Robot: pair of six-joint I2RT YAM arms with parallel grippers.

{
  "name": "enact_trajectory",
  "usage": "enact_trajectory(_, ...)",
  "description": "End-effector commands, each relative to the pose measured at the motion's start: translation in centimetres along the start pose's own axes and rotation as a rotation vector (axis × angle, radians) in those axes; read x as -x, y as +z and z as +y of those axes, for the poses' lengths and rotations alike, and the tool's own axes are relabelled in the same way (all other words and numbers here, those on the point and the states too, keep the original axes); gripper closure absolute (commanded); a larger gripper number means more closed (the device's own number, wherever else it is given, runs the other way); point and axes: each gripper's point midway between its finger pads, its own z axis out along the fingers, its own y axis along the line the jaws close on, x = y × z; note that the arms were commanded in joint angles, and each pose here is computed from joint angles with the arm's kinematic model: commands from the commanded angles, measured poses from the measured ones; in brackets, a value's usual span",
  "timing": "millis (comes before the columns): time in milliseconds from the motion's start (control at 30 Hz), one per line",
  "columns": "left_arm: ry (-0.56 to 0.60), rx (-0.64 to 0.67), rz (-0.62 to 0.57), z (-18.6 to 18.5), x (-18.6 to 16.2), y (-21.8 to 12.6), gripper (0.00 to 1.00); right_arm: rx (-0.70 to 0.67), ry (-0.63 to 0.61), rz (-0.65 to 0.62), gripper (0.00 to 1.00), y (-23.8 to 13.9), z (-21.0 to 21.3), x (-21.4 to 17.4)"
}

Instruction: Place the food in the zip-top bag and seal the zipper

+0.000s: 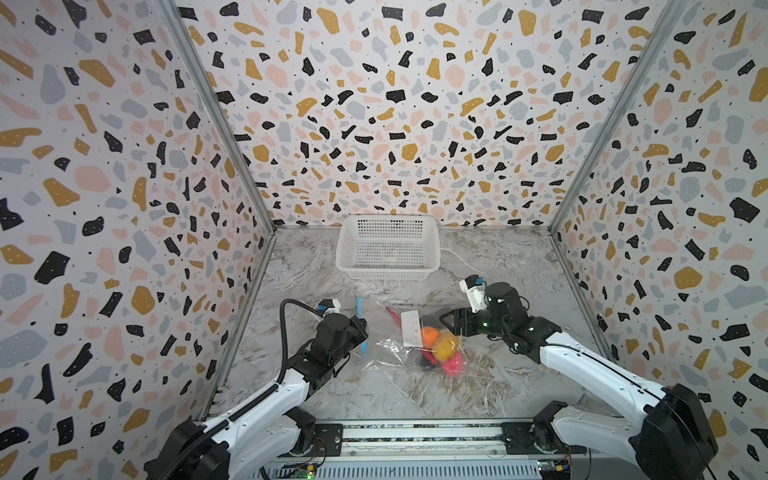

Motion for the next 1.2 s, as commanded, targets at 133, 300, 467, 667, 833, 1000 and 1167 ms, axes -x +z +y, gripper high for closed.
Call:
enact_trajectory(133, 0.211, 0.023, 0.072, 2.4, -0.6, 0.4, 0.85, -0.072, -0.124, 0.106, 0.52, 3.3, 1.4, -4.9)
enact_trajectory(300, 0.264, 0.031, 0.049, 2.9, 0.0, 0.1, 0.50, -0.121, -0.199, 0.149, 0.53, 5.0, 1.6, -7.3)
enact_trajectory(467, 0.341, 0.068, 0.048, 2.4, 1.0, -0.2, 0.32, -0.131, -0.223, 0.118, 0.51, 4.7, 2.1, -6.4)
enact_trajectory(667, 0.372, 0.061, -0.065, 0.4, 4.0, -1.9, 0.20, -0.101, -0.301, -0.056, 0.50, 1.2, 5.1, -1.3)
enact_trajectory(833, 0.359, 0.033, -0.113, -0.6, 4.9, -2.2, 0.16, -0.140, -0.469, -0.116, 0.52, 5.0, 6.8, 0.3)
enact_trajectory(1000, 0.376, 0.011, -0.102, -1.8, 5.4, -2.2, 0.14, -0.153, -0.499, -0.079, 0.57, 6.1, 5.8, -2.8)
enact_trajectory(1167, 0.376, -0.004, -0.100, -2.0, 5.3, -2.0, 0.14, -0.152, -0.493, -0.047, 0.59, 7.1, 4.5, -5.6)
